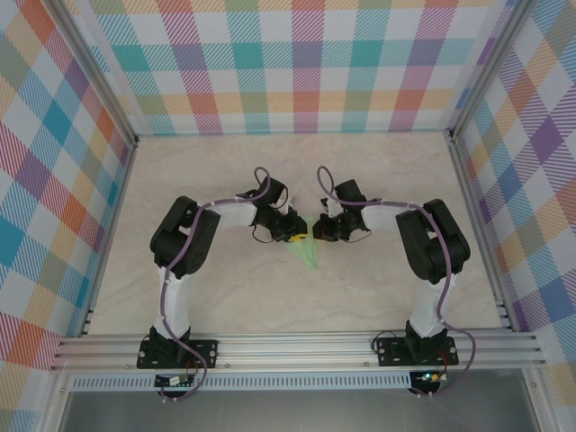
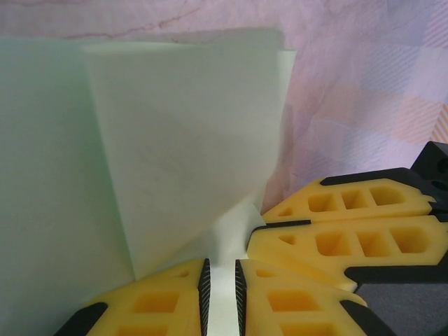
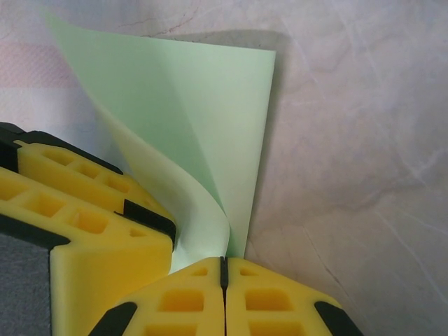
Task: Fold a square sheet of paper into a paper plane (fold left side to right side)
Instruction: Fourth fold the wing at the center of the table.
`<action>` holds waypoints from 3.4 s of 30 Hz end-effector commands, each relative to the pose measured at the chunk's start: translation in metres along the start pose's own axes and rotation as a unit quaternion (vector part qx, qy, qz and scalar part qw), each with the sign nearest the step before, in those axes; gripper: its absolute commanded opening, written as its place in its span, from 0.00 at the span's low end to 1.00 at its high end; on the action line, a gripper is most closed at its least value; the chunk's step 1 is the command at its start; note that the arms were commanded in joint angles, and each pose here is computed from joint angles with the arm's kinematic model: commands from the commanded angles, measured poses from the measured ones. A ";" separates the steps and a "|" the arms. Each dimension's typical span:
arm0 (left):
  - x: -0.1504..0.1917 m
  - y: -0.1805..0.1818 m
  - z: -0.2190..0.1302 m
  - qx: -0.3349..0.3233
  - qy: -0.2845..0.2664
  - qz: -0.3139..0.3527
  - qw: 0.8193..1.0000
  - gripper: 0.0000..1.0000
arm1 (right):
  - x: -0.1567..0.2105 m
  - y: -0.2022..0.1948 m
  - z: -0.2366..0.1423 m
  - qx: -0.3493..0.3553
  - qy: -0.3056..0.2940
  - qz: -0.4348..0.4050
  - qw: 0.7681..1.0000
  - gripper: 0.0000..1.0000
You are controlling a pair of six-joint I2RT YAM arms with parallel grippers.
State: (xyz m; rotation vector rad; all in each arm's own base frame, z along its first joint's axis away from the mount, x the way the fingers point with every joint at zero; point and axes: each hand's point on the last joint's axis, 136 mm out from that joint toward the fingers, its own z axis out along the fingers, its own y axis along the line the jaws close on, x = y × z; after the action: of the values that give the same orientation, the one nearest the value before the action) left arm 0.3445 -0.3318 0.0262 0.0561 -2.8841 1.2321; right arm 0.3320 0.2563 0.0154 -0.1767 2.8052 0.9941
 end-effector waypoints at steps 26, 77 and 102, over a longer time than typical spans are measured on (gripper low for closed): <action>0.028 0.025 0.015 -0.047 0.032 -0.009 0.998 0.18 | 0.077 0.077 -0.038 -0.086 0.049 -0.053 0.994 0.25; 0.026 0.022 0.013 -0.050 0.030 -0.002 0.998 0.17 | 0.097 0.038 -0.002 -0.034 0.092 -0.014 0.995 0.23; 0.025 0.024 0.014 -0.051 0.030 -0.003 0.998 0.16 | 0.110 0.030 0.009 -0.032 0.114 0.012 0.993 0.22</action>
State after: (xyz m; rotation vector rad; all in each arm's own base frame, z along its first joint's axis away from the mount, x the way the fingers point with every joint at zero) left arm 0.3417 -0.3321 0.0228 0.0201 -2.9060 1.2124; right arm 0.2333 0.2827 0.0183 -0.3086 2.9243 1.1362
